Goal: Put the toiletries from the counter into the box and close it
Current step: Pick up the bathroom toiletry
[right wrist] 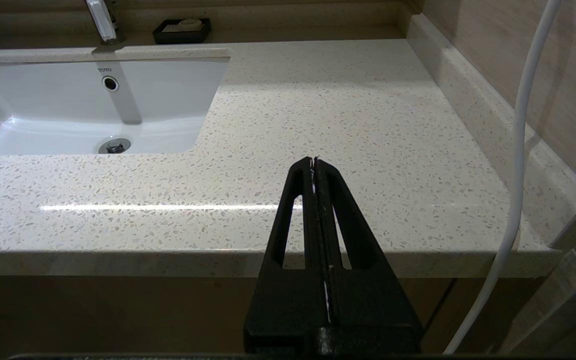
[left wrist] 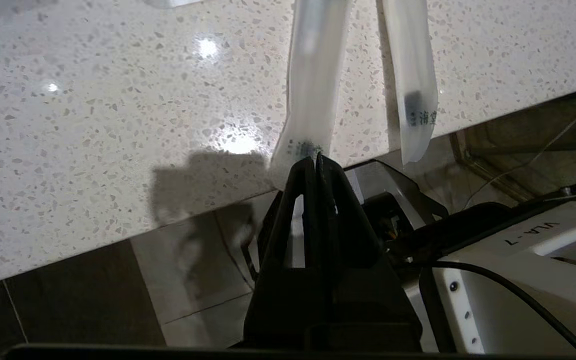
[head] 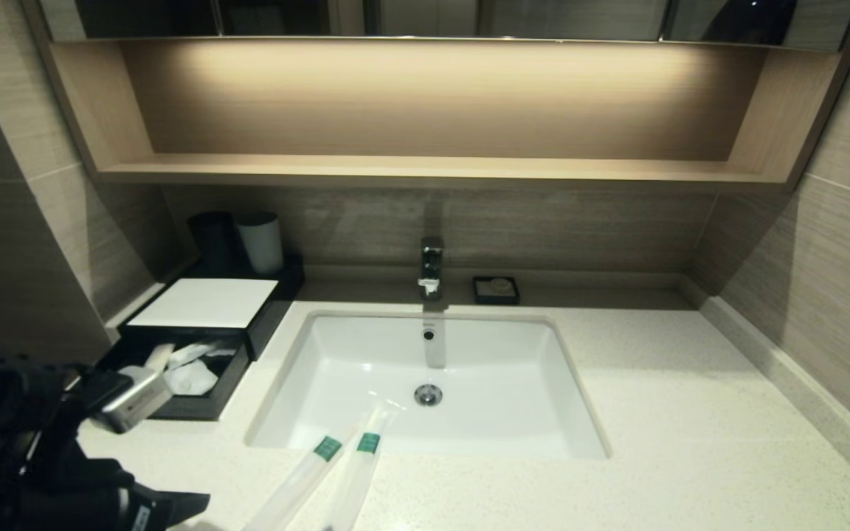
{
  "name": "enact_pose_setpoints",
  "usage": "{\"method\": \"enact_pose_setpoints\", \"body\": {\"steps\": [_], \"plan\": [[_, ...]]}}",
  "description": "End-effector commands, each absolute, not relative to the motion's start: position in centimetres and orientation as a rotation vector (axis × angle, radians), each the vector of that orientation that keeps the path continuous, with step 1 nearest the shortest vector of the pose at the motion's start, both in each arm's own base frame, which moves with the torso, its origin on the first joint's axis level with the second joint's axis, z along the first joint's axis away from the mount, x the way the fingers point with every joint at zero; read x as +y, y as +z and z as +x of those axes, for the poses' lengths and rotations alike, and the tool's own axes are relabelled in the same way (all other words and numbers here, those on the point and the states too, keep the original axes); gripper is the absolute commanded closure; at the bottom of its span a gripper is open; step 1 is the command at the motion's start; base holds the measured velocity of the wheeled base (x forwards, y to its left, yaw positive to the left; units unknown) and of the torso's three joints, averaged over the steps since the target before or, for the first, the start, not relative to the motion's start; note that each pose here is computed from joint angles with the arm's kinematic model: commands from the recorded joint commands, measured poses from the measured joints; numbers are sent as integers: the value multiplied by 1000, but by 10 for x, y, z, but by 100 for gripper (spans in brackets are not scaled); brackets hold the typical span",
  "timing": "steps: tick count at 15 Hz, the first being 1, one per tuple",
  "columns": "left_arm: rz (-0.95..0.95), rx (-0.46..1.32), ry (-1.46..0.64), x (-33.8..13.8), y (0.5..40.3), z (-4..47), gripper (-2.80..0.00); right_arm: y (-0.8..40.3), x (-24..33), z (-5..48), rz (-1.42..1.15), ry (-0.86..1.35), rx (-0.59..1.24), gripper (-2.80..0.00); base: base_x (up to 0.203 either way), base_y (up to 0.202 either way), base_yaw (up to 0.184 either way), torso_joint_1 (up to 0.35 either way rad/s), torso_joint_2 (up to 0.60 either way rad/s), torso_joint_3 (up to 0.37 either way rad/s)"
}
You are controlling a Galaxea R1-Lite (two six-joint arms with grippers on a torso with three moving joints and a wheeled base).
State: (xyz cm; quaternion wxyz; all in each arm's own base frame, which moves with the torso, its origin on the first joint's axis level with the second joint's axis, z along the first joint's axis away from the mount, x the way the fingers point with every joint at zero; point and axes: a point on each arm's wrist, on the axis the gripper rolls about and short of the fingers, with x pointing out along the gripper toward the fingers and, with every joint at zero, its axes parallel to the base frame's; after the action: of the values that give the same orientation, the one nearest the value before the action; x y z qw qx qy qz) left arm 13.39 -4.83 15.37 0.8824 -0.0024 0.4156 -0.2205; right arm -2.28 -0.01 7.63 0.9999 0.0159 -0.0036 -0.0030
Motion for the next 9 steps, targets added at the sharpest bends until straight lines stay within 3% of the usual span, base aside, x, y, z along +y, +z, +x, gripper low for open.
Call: {"method": "enact_pose_setpoints", "body": {"steps": [1, 9], "plan": [[-4, 873, -516, -46, 148, 124, 0, 76, 0, -23, 32, -6, -6, 0, 0, 0, 0, 0, 0, 0], [76, 921, -555, -44, 130, 116, 0, 76, 0, -23, 32, -6, -6, 0, 0, 0, 0, 0, 0, 0]]}}
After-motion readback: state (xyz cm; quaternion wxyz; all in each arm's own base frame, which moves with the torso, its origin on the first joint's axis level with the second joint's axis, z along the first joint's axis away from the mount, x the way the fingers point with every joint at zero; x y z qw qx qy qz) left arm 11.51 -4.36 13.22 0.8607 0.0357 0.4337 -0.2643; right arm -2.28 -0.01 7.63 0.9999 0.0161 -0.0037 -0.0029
